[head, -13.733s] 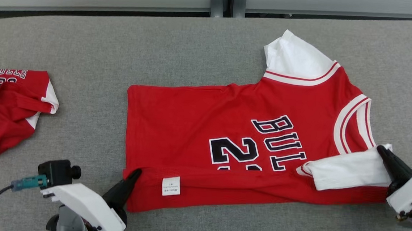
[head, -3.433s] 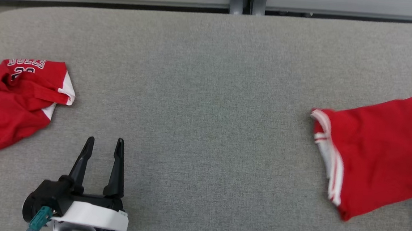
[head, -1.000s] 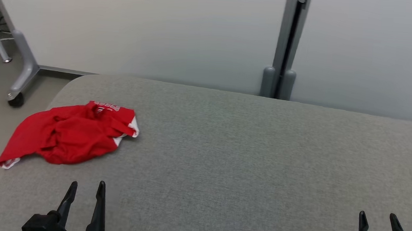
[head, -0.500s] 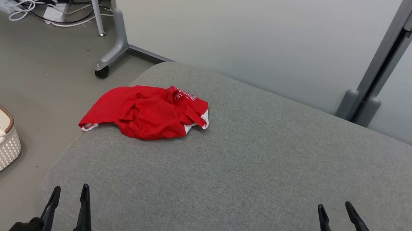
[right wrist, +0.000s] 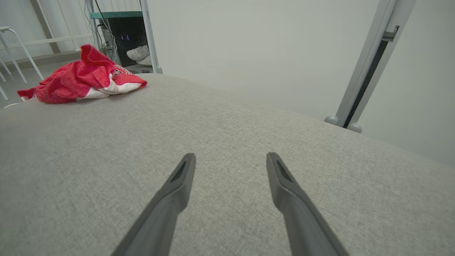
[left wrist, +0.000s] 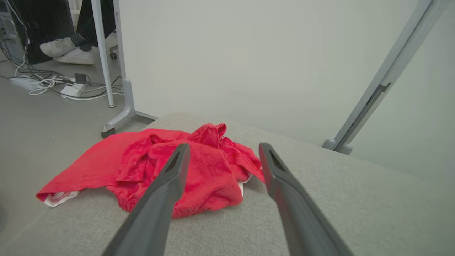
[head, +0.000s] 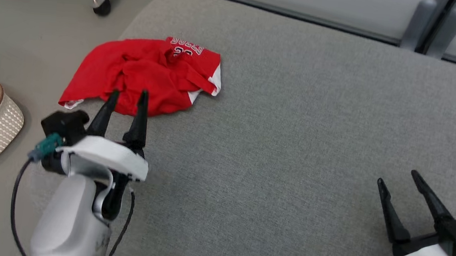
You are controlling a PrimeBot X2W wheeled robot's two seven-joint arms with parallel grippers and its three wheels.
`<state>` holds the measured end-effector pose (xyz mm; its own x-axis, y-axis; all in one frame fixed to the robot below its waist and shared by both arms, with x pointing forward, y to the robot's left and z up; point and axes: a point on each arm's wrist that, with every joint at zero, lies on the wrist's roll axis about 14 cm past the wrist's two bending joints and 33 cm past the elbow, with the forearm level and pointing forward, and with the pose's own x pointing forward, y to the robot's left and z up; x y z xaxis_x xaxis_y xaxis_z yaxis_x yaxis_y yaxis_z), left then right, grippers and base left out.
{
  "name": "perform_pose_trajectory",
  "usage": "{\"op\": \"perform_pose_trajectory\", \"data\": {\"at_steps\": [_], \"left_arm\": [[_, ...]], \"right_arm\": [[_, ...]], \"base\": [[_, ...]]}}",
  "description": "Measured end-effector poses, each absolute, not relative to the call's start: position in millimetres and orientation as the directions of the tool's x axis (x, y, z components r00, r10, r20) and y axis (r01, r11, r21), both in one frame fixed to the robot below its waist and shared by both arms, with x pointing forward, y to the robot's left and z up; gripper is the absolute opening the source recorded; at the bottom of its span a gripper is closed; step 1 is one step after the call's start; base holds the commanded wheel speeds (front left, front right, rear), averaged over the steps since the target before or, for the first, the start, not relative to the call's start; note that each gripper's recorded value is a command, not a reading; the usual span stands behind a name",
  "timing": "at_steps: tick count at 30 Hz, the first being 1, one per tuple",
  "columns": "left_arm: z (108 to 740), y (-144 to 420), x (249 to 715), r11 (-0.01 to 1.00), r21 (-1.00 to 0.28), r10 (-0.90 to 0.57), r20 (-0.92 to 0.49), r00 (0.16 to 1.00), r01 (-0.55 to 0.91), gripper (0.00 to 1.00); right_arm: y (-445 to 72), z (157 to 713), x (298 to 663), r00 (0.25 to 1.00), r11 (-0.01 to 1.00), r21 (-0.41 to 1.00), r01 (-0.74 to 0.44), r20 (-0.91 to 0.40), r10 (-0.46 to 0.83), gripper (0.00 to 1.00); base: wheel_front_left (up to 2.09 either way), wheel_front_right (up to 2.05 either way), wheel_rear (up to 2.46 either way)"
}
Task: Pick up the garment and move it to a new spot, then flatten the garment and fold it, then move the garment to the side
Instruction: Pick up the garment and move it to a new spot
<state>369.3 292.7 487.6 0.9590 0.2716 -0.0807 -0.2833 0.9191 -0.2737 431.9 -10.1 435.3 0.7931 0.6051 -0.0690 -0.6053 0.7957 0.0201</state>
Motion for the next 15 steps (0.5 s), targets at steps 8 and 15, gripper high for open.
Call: {"op": "perform_pose_trajectory", "data": {"at_steps": [8,15], "left_arm": [[410,300,441,0.924,-0.213,0.229,-0.355,0.906,-0.317,1.0],[356,295,453,0.924,-0.18,0.204,-0.515,0.833,-0.337,0.2]], "right_arm": [[-34,386,461,0.814,0.825,0.059,-0.562,-0.135,0.565,1.0],[-70,383,468,0.866,0.877,0.05,-0.478,-0.141,0.48,1.0]], "base": [[0.0,0.0,0.0],[0.0,0.0,0.0]]}}
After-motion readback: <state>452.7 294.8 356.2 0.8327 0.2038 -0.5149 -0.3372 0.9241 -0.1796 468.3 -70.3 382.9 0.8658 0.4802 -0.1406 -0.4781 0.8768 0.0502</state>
